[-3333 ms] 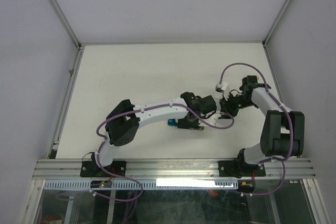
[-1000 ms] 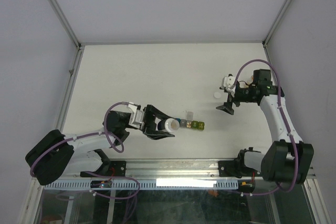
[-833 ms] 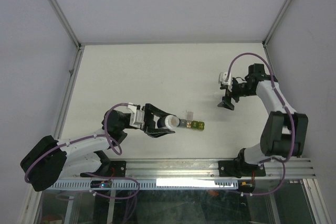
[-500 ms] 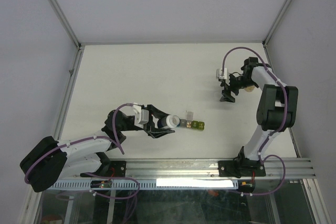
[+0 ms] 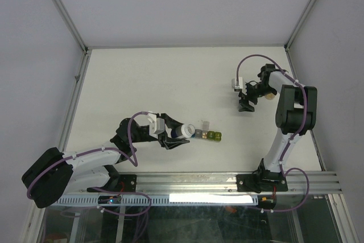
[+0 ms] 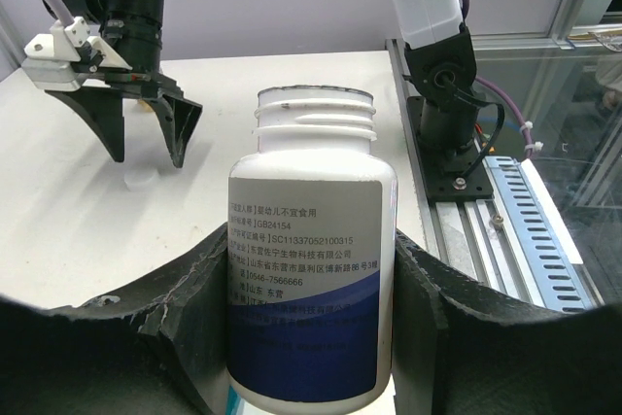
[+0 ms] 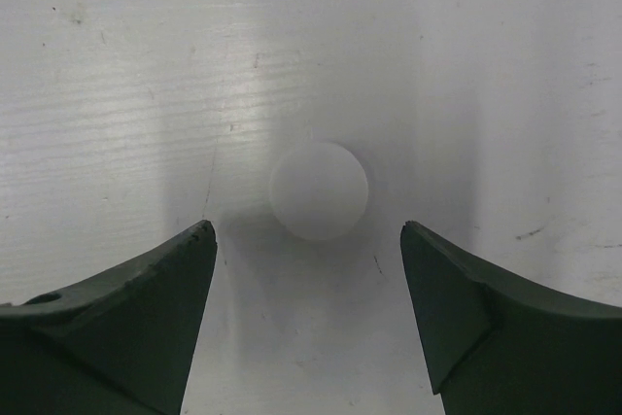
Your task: Sort the pills into containers
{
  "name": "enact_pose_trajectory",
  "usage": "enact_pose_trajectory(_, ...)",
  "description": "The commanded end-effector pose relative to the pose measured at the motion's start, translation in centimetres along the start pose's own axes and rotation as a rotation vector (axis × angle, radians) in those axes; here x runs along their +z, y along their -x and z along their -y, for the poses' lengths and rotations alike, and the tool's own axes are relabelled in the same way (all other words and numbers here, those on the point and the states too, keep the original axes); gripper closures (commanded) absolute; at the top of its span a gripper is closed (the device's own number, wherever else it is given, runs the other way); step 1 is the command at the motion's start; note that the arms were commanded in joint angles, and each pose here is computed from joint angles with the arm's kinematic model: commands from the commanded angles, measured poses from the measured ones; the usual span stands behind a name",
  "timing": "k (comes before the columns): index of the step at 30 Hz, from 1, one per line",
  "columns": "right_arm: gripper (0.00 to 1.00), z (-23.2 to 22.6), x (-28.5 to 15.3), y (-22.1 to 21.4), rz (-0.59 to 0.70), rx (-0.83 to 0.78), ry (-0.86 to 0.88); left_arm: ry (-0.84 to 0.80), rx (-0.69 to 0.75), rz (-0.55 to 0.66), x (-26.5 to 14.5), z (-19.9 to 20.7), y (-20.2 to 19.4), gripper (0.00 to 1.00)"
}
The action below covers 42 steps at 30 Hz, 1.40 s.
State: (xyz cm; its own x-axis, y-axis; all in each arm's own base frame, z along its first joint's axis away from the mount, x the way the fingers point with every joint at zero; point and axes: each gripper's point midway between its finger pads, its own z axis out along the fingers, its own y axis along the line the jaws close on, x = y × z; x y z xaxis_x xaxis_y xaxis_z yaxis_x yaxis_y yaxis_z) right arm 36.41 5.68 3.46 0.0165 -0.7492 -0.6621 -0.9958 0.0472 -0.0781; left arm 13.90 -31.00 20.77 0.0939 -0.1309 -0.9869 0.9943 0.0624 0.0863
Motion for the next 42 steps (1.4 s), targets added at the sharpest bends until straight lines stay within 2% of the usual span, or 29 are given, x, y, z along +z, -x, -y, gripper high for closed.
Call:
enact_pose_trajectory(1, 0.22, 1.1, 0.6, 0.7, -0.006, -0.023, 0.001, 0.016, 0.050, 0.028, 0.2, -0.7, 1.1, 1.00)
enact_pose_trajectory(9, 0.31, 0.7, 1.4, 0.9, -0.021, -0.004, 0.031, 0.024, 0.045, 0.030, 0.0, -0.6, 1.1, 1.00)
enact_pose_trajectory(15, 0.42, 0.4, 1.4, 0.7, -0.039, 0.017, 0.053, 0.019, 0.040, 0.032, 0.0, -0.5, 1.2, 1.00)
enact_pose_trajectory(18, 0.49, 0.3, 1.4, 0.7, -0.043, 0.022, 0.054, 0.016, 0.036, 0.037, -0.1, -0.4, 1.3, 1.00)
enact_pose_trajectory(22, 0.64, 0.3, 1.3, 1.2, -0.036, 0.032, 0.050, 0.013, 0.032, 0.043, -0.1, -0.3, 1.5, 1.00)
enact_pose_trajectory(26, 0.74, 0.0, 0.6, 2.7, 0.001, 0.049, 0.034, 0.009, 0.030, 0.054, 0.0, -0.2, 2.0, 1.00)
enact_pose_trajectory(31, 0.83, -1.6, -1.8, 7.3, 0.118, 0.043, 0.007, 0.009, 0.013, 0.059, 0.1, -0.2, 2.3, 1.00)
enact_pose_trajectory(38, 0.89, -6.4, -4.2, 16.2, 0.273, 0.118, 0.023, 0.007, -0.037, 0.052, 0.8, -0.6, 3.0, 1.00)
enact_pose_trajectory(42, 0.90, -9.5, -5.0, 21.8, 0.378, 0.105, 0.064, 0.008, -0.081, 0.065, 1.4, -0.9, 4.1, 1.00)
